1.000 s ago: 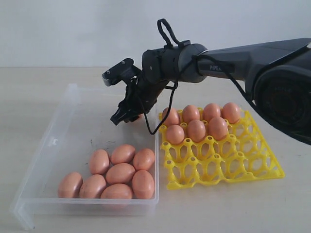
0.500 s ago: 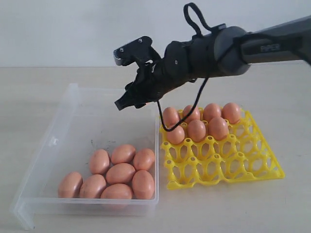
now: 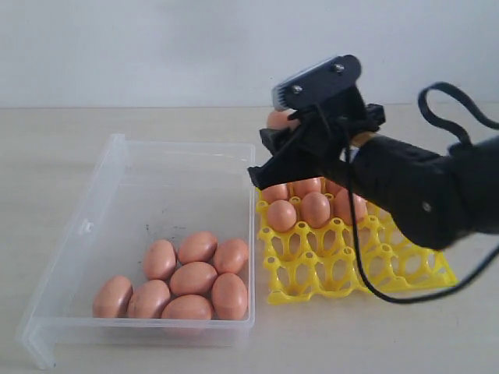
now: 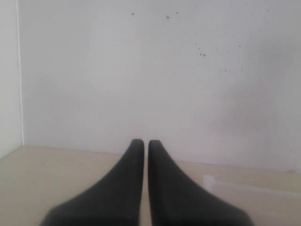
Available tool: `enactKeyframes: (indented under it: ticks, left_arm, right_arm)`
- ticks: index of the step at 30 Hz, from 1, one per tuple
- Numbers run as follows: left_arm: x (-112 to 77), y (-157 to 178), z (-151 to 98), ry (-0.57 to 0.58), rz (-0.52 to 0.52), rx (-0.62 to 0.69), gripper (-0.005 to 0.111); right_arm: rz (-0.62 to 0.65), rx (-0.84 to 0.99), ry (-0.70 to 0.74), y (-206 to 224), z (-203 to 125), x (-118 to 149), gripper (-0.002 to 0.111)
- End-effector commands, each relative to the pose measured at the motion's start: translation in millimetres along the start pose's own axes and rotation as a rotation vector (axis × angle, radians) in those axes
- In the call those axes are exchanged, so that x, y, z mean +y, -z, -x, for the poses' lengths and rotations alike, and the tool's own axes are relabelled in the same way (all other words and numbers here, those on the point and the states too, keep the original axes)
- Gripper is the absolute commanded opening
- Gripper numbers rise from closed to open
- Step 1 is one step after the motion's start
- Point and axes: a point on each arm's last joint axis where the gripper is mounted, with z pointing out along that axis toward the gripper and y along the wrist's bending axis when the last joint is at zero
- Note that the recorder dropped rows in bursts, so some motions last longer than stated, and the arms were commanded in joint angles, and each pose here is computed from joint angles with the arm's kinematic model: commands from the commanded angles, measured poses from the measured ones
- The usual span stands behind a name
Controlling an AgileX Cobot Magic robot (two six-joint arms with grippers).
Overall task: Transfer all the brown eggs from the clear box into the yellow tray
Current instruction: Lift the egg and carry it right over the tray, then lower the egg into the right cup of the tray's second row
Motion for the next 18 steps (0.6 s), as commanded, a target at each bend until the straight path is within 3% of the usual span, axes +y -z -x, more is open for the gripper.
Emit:
enactKeyframes:
  ticks: [1, 8, 14, 18]
  left_arm:
    - [-0.2, 0, 0, -0.009, -0.003, 0.0, 0.004]
    - [-0.2, 0, 0, -0.009, -0.003, 0.0, 0.004]
    - [-0.2, 0, 0, -0.009, -0.003, 0.0, 0.004]
    - [-0.2, 0, 0, -0.009, -0.003, 0.0, 0.004]
  right_arm:
    - [-0.063, -0.182, -0.018, 39, -7, -8, 0.0]
    - [-0.15, -0.3, -0.222, 77, -40, -47, 0.0]
    - [0.012, -0.288, -0.174, 91, -55, -73, 0.0]
    - [0.023, -0.225, -0.186, 99, -72, -98, 0.0]
